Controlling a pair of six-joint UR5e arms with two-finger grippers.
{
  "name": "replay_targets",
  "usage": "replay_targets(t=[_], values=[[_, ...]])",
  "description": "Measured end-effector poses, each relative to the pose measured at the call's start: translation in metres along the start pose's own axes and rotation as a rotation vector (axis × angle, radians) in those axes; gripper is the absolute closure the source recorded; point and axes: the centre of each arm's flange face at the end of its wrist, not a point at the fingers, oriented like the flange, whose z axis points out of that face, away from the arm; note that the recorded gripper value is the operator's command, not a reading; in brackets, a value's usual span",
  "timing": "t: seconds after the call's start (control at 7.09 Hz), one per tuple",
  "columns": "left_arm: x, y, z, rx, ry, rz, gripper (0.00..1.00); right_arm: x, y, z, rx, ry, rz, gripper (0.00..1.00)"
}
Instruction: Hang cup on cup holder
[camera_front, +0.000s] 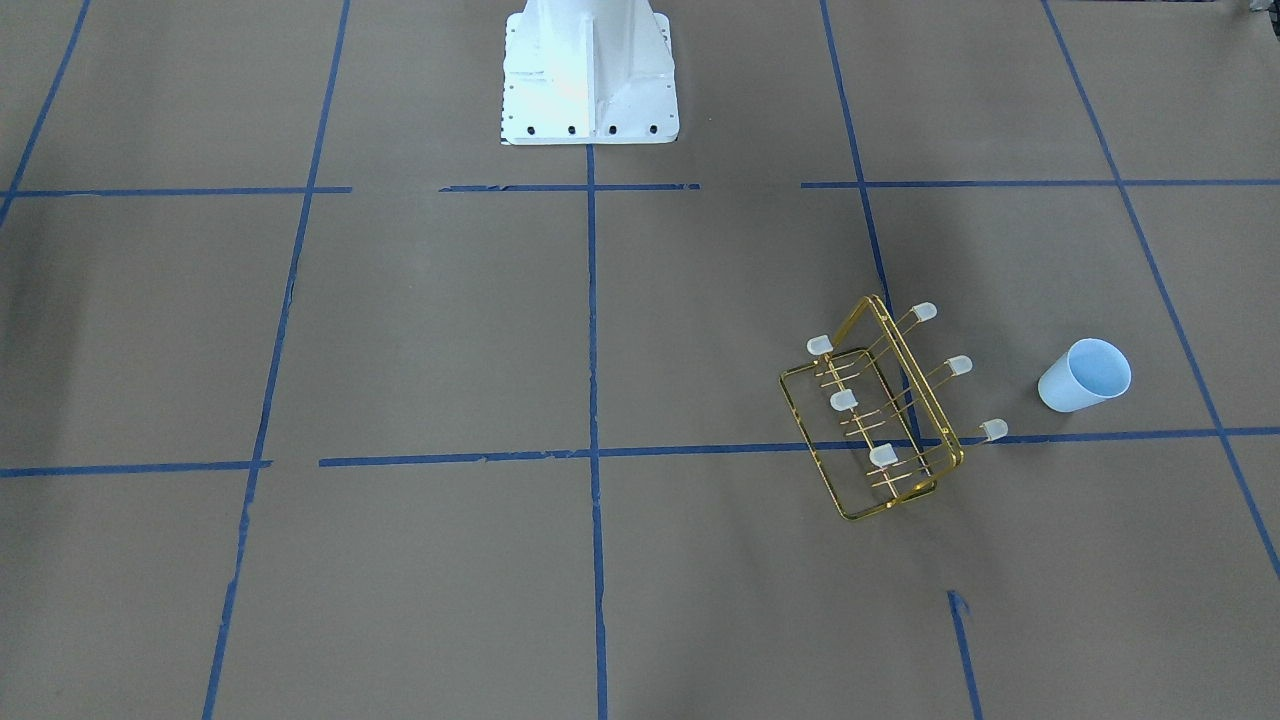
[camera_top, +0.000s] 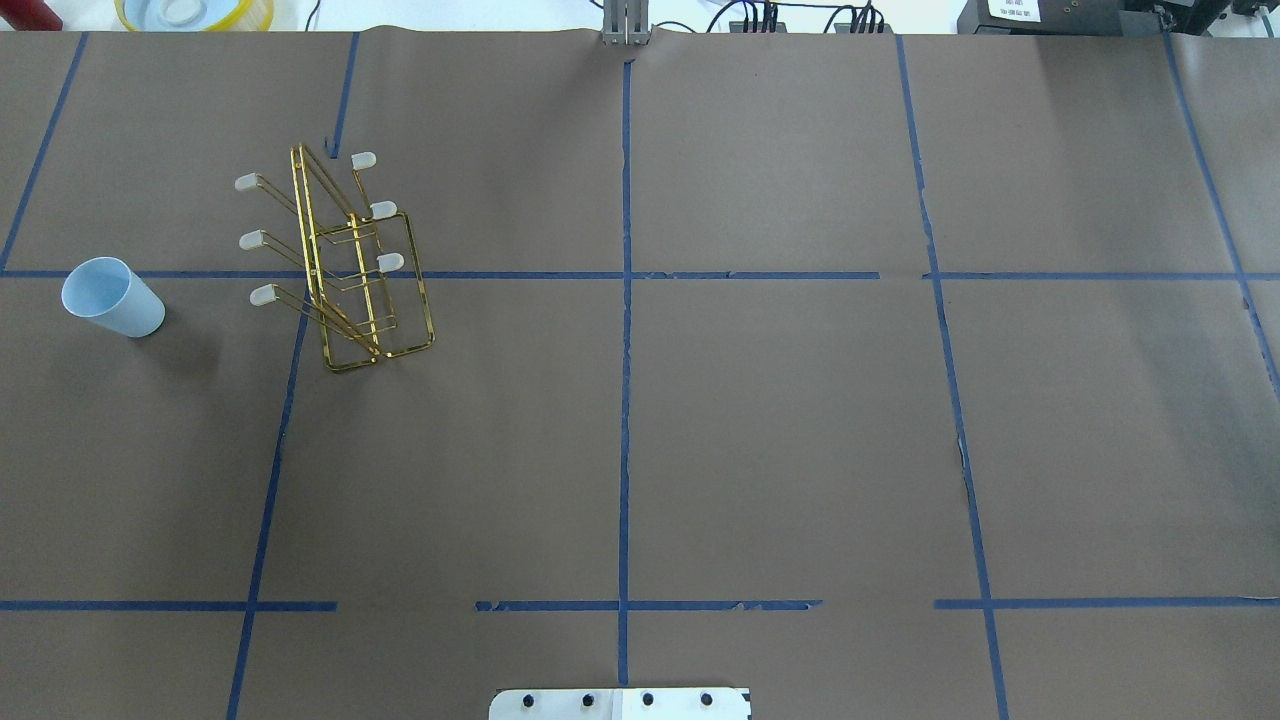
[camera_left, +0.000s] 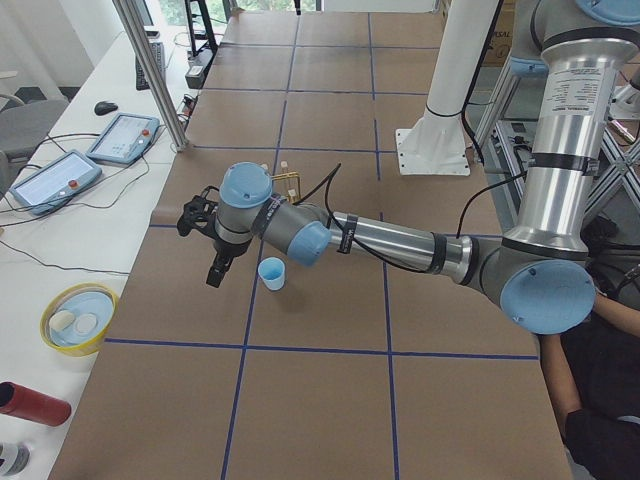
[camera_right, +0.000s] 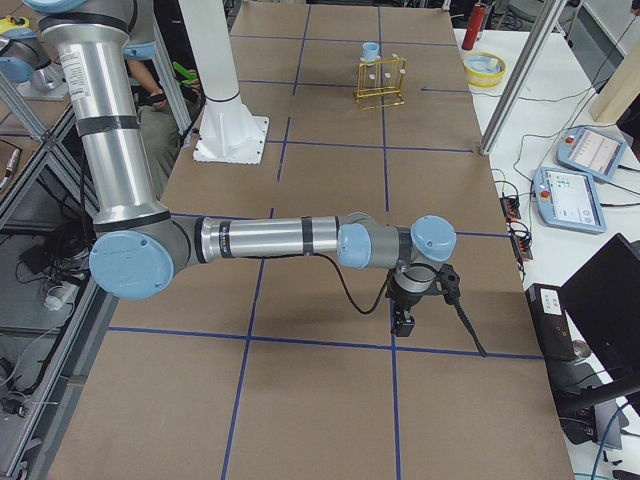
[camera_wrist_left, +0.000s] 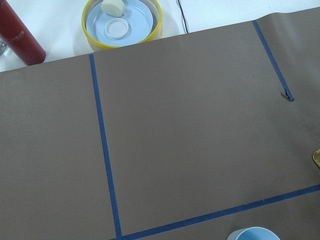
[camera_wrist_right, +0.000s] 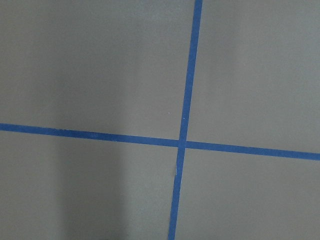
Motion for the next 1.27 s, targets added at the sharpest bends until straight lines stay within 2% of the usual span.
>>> replay_targets(t=[0.14, 0.56, 0.85, 1.27], values=[[0.016, 0.003, -0.002, 0.045, -0.006, -0.023, 0.00, 0.000, 0.000, 0.000, 0.000, 0.000, 0.000, 0.00], [0.088, 0.047, 0.026, 0.255, 0.008, -0.127, 0.00, 0.000, 0.000, 0.000, 0.001, 0.000, 0.000, 0.00], [0.125, 0.078, 0.046, 0.366, -0.018, -0.208, 0.00, 0.000, 0.000, 0.000, 0.000, 0.000, 0.000, 0.00], [0.152, 0.124, 0.066, 0.531, -0.095, -0.294, 0.00, 0.000, 0.000, 0.000, 0.001, 0.000, 0.000, 0.00]])
